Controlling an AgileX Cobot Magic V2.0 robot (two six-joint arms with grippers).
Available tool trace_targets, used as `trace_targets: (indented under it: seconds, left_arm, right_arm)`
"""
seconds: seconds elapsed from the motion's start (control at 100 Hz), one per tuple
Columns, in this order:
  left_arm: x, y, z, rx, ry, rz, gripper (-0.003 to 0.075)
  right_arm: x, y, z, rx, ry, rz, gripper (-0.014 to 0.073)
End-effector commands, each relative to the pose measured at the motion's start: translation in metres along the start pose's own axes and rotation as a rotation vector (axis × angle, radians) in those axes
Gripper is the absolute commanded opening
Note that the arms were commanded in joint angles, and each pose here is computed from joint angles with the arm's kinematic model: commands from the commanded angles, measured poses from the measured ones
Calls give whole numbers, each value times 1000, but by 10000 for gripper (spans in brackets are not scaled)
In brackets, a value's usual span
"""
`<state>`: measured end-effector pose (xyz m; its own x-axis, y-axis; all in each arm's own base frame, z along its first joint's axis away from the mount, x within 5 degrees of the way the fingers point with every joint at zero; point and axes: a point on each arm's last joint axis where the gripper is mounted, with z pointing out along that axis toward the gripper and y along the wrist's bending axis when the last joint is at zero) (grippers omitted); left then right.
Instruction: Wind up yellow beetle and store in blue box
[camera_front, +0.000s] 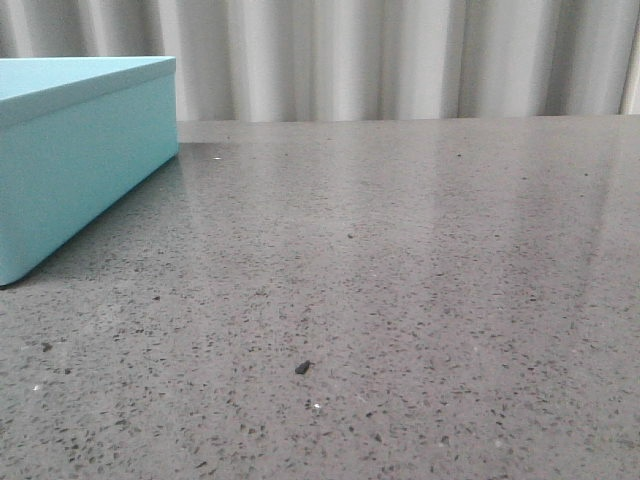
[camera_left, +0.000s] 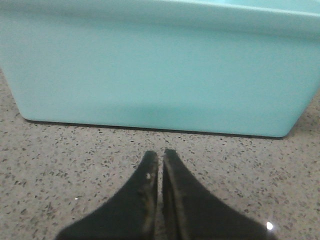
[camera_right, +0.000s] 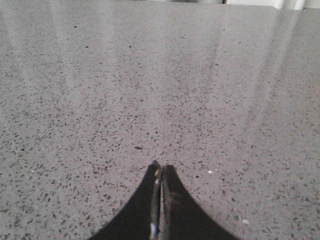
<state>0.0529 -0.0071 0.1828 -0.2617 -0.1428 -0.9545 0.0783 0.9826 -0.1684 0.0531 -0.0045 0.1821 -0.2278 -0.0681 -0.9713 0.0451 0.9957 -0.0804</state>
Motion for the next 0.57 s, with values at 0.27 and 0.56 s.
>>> trace_targets:
  seconds: [0.27, 0.56]
  left_arm:
    - [4, 0, 1, 15, -37, -9, -21]
    - [4, 0, 1, 15, -37, -9, -21]
  right_arm:
    - [5, 0, 1, 7, -12, -4, -52]
    - [5, 0, 1, 4, -12, -4, -52]
